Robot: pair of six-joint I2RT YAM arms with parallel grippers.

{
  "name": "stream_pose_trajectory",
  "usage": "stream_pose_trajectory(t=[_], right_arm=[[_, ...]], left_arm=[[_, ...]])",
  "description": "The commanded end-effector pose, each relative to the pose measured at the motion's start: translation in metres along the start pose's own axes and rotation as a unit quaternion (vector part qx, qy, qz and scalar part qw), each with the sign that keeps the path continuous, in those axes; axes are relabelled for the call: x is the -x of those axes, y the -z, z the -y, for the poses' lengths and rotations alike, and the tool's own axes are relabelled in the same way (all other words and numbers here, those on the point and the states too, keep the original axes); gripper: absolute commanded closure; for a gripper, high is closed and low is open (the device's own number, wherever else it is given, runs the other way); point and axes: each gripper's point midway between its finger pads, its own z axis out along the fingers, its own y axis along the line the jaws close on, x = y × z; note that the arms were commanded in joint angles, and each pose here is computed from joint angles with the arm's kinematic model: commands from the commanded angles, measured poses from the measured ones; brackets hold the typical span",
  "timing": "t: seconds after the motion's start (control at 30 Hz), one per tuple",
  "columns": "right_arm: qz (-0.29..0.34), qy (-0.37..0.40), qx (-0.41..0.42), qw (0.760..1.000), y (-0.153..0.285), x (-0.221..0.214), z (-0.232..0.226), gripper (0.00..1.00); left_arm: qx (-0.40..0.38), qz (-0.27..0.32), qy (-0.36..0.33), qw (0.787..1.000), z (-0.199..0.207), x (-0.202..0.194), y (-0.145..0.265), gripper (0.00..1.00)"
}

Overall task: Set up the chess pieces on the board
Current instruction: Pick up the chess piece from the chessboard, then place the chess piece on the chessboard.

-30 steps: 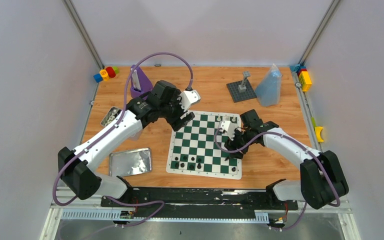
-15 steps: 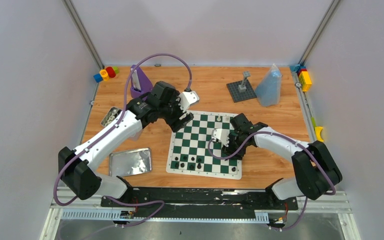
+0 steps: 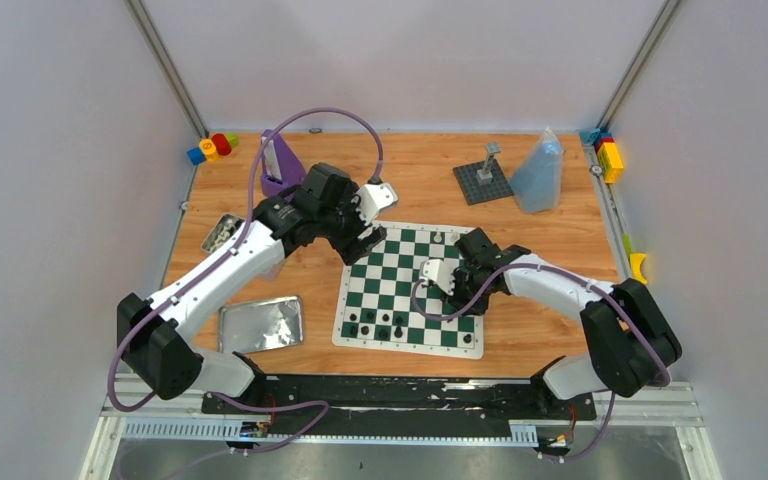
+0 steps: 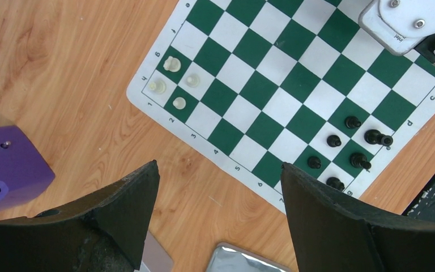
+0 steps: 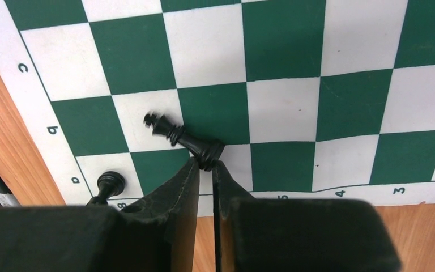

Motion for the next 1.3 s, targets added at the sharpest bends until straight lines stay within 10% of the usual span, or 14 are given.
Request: stream_pose_trajectory(t=[0.0, 0.63, 1.27], right_arm=[[0.031, -0.003, -0.024, 0.999, 0.009, 0.024, 0.013, 0.89], [0.149, -0.151, -0.03, 0.977, 0.049, 0.08, 0.041, 1.0], [0.273, -0.263, -0.03, 0.925, 0.102, 0.138, 0.081, 1.0]], left_arm=[[0.001, 0.02, 0.004, 1.0, 0.0, 0.007, 0.008, 0.14], [-0.044, 0.038, 0.072, 0.996, 0.01, 0.011, -0.021, 0.14], [-0.213, 0.137, 0.213, 0.943, 0.042, 0.081, -0.046, 0.23]])
